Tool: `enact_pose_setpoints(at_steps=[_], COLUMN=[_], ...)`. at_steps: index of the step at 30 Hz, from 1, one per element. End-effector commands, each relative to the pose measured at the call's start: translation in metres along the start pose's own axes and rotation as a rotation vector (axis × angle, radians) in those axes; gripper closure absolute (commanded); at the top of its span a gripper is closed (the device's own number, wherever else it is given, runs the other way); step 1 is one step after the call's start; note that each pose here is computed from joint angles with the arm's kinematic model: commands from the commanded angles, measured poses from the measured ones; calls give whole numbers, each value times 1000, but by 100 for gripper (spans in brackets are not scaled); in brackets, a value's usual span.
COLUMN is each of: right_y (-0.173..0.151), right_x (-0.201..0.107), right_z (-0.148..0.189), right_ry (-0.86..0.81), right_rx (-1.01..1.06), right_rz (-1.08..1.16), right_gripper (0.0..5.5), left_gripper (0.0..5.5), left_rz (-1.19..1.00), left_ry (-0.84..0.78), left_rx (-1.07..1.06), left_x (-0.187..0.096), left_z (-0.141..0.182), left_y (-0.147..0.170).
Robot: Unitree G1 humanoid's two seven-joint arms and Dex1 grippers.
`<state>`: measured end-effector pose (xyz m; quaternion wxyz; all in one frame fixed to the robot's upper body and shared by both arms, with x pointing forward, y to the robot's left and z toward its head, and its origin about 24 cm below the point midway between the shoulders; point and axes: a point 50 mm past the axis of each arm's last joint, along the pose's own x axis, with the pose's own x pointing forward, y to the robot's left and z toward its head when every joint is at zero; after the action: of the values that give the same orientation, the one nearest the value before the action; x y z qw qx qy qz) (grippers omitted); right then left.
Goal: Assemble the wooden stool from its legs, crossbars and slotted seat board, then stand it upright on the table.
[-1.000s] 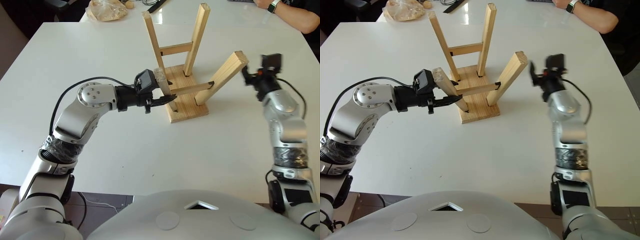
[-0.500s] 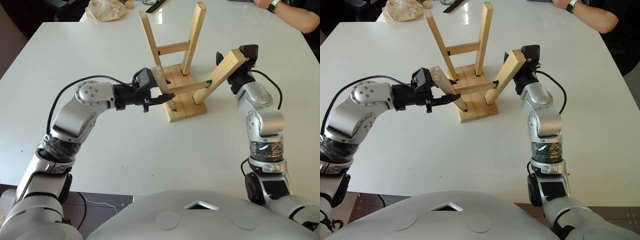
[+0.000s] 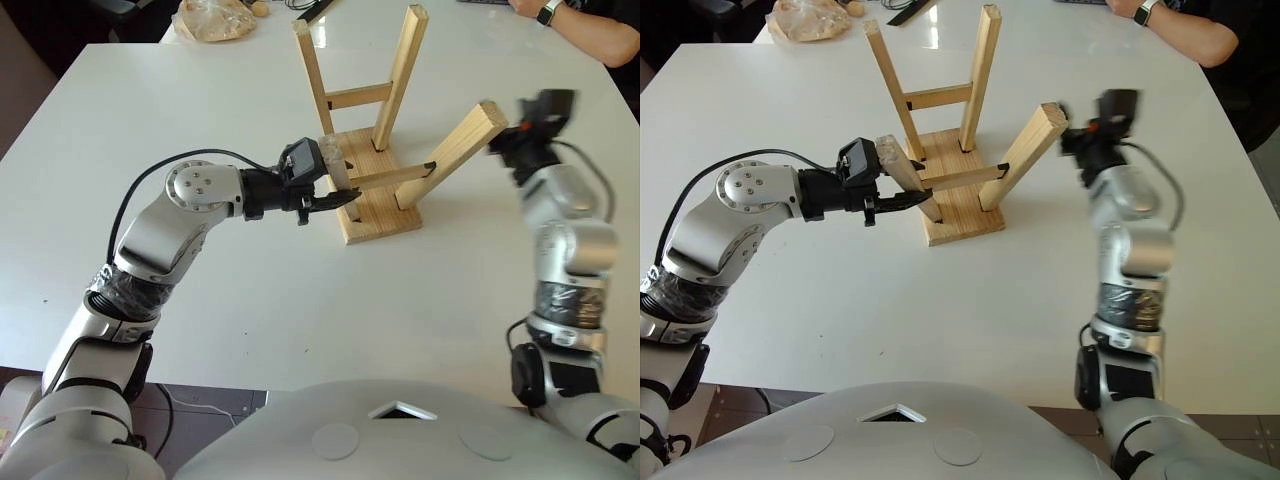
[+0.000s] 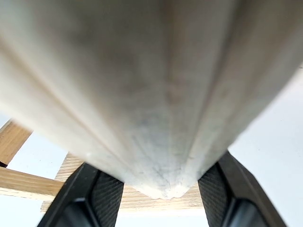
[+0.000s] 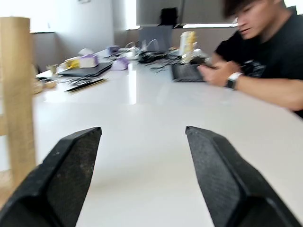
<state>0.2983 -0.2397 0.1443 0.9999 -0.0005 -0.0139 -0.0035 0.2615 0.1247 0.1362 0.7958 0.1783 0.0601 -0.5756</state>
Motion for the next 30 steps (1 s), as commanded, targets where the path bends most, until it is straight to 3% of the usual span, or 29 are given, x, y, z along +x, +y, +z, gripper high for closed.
enact_pose_setpoints(at_steps=[1,5,11,17,30], right_y=[25,78,129,149,155], right_x=[0,-33,-72,-70,-52], right_z=[92,146,121,77,81], right_ry=[-435,-661,-458,-311,-426], right_rx=[79,220,200,33,-16], right_rz=[180,531,903,857,726], right_gripper=[220,220,220,220,220], left_gripper=[345,345,345,345,345], left_rz=[-12,-5,44,52,51], left_ry=[280,272,266,261,265], left_rx=[-149,-153,-156,-153,-146], left_x=[0,4,6,8,8], left_z=[-57,-56,-50,-46,-45], left_y=[-19,-17,-10,-8,-8])
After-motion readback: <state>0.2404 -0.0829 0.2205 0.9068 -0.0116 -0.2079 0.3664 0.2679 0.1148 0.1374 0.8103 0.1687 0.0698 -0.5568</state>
